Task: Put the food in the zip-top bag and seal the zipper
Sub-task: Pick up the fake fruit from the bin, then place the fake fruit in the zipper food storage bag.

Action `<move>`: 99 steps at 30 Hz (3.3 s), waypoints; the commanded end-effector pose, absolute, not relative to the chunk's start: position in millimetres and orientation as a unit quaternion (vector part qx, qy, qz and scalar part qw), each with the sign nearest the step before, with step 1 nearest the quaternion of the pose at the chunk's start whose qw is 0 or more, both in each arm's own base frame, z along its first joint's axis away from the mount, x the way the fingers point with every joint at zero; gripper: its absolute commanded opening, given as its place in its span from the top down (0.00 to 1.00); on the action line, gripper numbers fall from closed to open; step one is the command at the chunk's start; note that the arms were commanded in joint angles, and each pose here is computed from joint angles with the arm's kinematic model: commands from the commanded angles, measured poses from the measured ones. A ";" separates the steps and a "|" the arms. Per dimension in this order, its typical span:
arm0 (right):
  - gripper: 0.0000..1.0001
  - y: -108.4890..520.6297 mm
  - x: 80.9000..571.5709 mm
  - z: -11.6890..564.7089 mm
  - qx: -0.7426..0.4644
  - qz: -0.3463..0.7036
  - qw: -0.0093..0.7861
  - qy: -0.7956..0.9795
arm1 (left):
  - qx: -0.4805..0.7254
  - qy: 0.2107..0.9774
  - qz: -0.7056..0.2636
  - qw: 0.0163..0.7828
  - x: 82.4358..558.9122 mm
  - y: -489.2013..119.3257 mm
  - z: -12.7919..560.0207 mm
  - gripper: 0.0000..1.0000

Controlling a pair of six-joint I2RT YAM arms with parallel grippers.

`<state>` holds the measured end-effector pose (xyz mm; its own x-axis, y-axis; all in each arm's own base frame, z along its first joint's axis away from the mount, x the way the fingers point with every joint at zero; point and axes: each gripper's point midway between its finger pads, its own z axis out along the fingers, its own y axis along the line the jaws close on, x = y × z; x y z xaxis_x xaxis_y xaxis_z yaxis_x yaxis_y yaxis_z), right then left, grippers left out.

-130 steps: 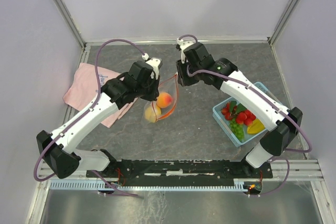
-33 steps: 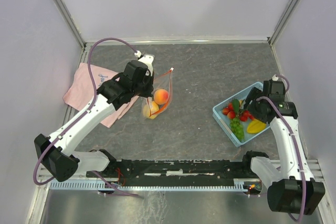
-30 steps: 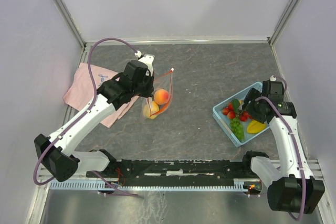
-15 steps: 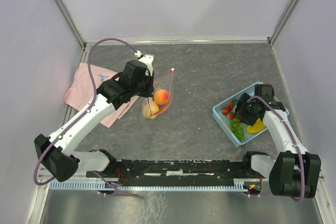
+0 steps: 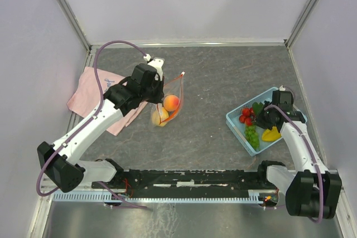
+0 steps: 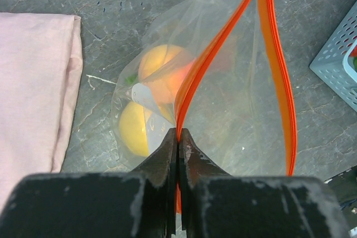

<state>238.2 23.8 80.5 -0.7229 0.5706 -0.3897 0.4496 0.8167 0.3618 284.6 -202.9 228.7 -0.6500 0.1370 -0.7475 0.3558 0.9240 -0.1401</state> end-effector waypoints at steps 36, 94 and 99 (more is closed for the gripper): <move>0.98 153.0 245.0 318.9 -0.133 0.328 0.476 0.805 | 0.188 0.872 -0.186 0.412 287.0 -223.9 253.5 0.97; 0.98 272.8 256.7 237.6 -0.318 0.344 0.412 0.781 | 0.163 0.860 -0.227 0.427 283.1 -222.8 260.9 0.97; 0.98 277.9 259.7 231.2 -0.317 0.340 0.384 0.798 | 0.179 0.858 -0.242 0.417 279.6 -229.3 260.0 0.97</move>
<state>244.1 272.3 206.6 -0.5480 -0.2593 -0.7953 -0.7579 0.5563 0.3408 279.3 -222.0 239.8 -0.6286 0.1375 -0.7654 0.4720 0.8497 -0.2350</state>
